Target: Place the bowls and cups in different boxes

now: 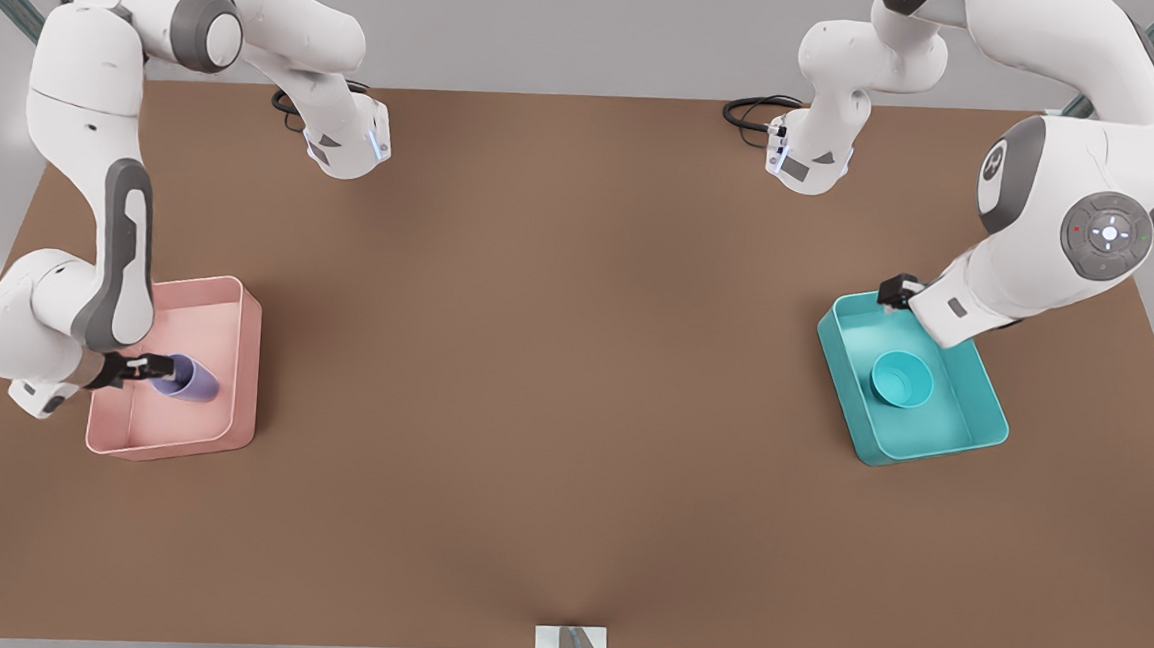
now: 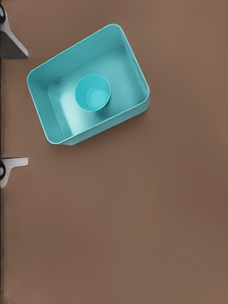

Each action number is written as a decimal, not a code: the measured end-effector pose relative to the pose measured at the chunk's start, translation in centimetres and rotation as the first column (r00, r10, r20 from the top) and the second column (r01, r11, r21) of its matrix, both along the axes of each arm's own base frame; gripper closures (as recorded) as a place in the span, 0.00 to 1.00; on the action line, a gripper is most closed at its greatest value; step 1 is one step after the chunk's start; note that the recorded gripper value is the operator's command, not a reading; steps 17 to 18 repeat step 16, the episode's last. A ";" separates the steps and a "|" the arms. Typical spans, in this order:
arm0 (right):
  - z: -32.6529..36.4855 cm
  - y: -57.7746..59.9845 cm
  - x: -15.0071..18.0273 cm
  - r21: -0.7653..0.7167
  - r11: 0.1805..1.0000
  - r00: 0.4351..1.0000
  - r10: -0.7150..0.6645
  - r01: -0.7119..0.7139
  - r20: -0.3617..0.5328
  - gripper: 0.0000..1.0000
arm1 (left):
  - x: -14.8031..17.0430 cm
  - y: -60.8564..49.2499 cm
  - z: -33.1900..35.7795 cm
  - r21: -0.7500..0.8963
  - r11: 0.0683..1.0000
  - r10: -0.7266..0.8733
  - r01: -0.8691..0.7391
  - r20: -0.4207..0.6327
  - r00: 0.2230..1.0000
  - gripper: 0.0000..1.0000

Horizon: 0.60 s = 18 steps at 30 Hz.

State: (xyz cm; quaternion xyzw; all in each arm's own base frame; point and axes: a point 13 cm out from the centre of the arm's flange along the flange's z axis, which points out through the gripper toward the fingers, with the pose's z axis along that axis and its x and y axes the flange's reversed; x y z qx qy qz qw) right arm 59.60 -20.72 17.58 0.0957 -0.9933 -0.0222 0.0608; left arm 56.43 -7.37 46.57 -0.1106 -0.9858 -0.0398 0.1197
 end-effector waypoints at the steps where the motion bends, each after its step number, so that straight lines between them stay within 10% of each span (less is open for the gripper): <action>1: 2.8 0.4 0.5 0.002 1.000 0.999 0.012 -0.012 0.030 0.00 | -0.3 0.0 0.0 0.003 1.000 0.003 -0.003 -0.009 1.000 0.00; 6: 18.6 13.1 6.7 -0.008 0.982 0.973 0.188 -0.188 0.131 0.00 | -0.9 0.1 -0.1 0.014 1.000 0.019 -0.019 -0.034 0.999 0.00; 18: 30.3 20.3 -4.0 -0.001 0.994 0.994 0.108 -0.108 -0.012 0.00 | -1.3 0.1 -0.2 0.023 0.999 0.040 -0.039 -0.047 0.998 0.00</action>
